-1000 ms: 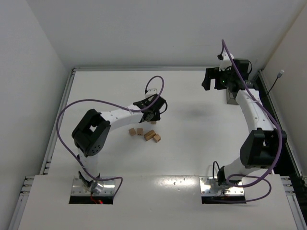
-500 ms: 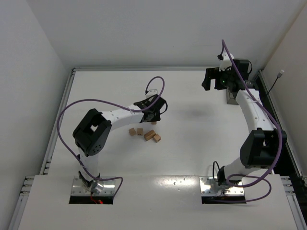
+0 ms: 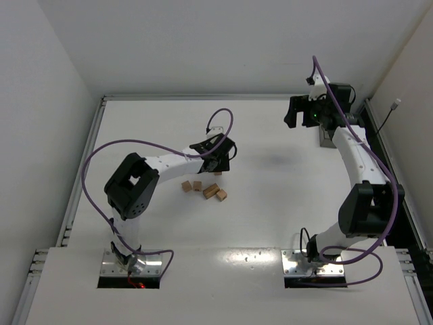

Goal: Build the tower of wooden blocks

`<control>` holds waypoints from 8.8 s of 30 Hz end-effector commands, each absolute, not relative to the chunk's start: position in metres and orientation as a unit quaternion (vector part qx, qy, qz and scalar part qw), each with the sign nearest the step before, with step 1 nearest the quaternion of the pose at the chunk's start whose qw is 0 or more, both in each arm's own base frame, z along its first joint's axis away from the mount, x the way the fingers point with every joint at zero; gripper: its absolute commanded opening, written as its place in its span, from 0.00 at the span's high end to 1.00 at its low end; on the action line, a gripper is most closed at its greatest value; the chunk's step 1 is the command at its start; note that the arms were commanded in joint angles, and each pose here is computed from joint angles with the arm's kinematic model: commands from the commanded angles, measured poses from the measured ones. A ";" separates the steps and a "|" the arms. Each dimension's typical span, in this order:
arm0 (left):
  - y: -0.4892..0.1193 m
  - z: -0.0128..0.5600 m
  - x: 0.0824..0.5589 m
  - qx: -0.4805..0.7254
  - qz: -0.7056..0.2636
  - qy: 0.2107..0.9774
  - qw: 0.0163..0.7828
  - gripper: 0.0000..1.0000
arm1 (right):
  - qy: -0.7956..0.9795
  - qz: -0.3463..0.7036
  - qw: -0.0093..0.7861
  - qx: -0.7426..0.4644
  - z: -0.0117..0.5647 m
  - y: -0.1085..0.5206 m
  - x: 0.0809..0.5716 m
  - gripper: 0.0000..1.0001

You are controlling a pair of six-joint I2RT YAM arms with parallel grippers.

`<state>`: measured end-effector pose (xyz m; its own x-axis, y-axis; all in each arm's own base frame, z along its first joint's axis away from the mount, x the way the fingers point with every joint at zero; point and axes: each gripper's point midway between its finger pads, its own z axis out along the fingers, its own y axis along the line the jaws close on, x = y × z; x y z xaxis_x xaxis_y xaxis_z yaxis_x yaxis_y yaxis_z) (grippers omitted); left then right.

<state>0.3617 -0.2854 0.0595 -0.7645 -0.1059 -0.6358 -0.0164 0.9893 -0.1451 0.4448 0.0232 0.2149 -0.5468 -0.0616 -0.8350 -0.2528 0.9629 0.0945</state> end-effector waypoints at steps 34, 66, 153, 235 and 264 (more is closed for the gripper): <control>-0.268 0.127 0.222 0.496 -0.241 0.785 0.283 0.49 | 0.852 0.124 0.440 -0.255 0.198 0.045 0.417 0.04; -0.255 0.045 0.277 0.480 -0.148 0.817 0.284 0.60 | 0.857 0.118 0.434 -0.251 0.198 0.042 0.418 0.05; -0.296 0.246 0.208 0.529 -0.583 0.544 0.289 1.00 | 0.568 0.671 0.256 -0.401 0.271 0.232 0.246 0.43; -0.290 0.264 0.273 0.471 -0.543 0.593 0.362 0.73 | 0.670 0.412 0.217 -0.579 0.202 0.250 0.263 1.00; -0.120 0.211 0.373 0.112 -0.298 0.839 0.440 0.66 | 0.657 -0.058 0.075 -0.748 0.171 0.190 0.348 1.00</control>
